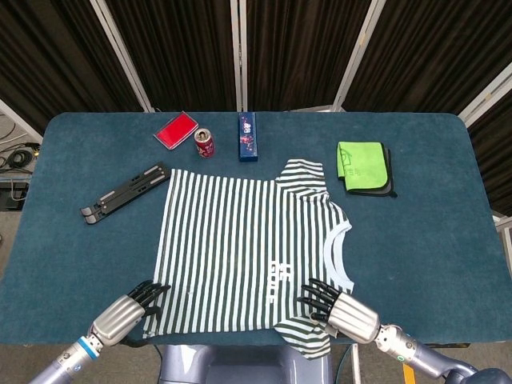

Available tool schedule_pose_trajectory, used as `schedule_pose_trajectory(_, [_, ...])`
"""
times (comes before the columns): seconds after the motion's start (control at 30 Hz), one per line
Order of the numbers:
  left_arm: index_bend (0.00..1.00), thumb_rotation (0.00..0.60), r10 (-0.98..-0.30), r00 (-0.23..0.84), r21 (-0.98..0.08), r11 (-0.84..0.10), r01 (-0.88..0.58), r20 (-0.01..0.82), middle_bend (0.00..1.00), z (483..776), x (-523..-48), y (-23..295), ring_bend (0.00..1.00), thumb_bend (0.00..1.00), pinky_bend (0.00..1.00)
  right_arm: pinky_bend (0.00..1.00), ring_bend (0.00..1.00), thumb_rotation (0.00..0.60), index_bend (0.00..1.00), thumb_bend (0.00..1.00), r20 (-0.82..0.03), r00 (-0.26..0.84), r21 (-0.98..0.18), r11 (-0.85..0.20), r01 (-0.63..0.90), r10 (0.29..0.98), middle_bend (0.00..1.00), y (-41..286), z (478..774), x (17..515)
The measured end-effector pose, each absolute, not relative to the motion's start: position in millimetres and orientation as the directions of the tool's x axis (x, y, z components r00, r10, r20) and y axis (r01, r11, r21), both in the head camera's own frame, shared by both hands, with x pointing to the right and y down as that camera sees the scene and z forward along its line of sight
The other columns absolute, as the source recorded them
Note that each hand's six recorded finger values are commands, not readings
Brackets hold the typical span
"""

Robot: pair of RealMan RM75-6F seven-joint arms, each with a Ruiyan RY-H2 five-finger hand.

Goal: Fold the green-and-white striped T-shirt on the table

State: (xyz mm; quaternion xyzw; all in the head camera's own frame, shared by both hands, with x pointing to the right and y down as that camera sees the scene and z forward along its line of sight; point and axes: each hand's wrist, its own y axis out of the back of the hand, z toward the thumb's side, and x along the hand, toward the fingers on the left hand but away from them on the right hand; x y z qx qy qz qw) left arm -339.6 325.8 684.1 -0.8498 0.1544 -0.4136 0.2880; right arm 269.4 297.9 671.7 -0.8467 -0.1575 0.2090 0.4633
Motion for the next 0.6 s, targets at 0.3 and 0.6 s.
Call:
schedule_pose_trajectory(0.3, [0.44, 0.6, -0.499, 0.61, -0.607, -0.794, -0.037, 0.616, 0.0, 684.8, -338.5, 325.3, 0.0, 0.23, 0.0, 0.0, 0.0, 0.6, 0.72, 0.45, -0.202, 0.863, -0.851, -0.519, 0.078, 0.463, 0.2, 297.1, 670.8, 269.6])
schedule_pose_trajectory(0.6, [0.44, 0.6, -0.5, 0.617, -0.608, -0.792, -0.044, 0.607, 0.0, 681.2, -337.0, 322.4, 0.0, 0.25, 0.0, 0.0, 0.0, 0.6, 0.72, 0.45, -0.202, 0.863, -0.852, -0.518, 0.079, 0.463, 0.2, 297.2, 671.0, 269.1])
